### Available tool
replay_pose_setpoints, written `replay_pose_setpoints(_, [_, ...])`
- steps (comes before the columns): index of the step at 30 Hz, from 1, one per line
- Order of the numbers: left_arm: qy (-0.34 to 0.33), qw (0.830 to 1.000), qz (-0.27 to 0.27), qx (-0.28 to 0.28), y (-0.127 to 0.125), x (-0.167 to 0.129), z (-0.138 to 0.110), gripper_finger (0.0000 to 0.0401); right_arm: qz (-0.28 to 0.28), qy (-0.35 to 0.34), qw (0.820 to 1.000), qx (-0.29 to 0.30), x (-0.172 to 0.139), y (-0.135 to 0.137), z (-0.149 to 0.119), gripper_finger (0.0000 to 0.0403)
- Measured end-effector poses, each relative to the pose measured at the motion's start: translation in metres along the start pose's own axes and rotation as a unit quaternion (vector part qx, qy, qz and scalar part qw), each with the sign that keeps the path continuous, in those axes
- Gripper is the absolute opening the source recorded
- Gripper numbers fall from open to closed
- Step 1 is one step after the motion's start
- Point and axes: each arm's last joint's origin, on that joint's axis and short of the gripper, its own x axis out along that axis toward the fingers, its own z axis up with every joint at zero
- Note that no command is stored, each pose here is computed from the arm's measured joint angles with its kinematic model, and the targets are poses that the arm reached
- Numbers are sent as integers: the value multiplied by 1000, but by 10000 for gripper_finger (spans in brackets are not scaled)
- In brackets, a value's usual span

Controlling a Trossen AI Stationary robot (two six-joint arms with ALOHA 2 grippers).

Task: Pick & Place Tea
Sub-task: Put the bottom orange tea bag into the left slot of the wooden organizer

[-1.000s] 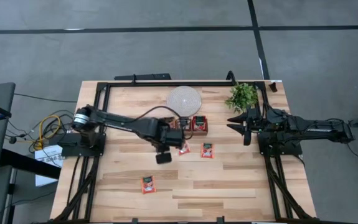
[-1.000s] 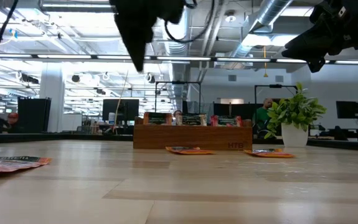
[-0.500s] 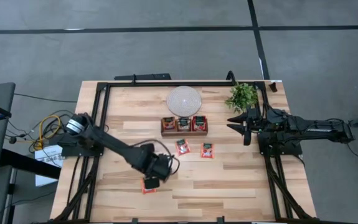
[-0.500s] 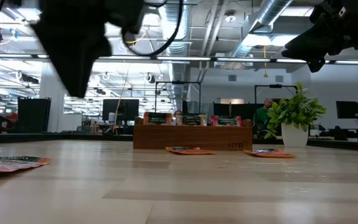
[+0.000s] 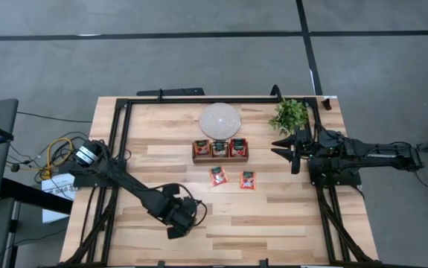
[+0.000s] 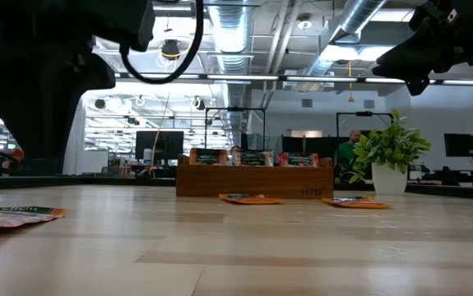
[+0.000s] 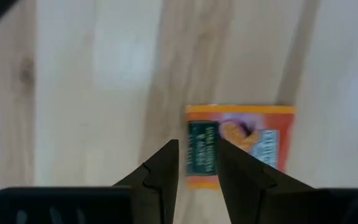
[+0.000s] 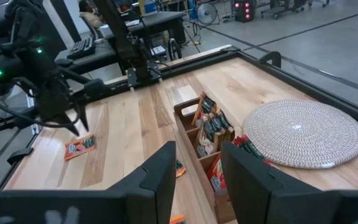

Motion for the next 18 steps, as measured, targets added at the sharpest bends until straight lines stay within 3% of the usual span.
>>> replay_pose_setpoints(18, [17,1000,-22,-3,0,24,-15,99,0,0,1000,0,0,0,0,118])
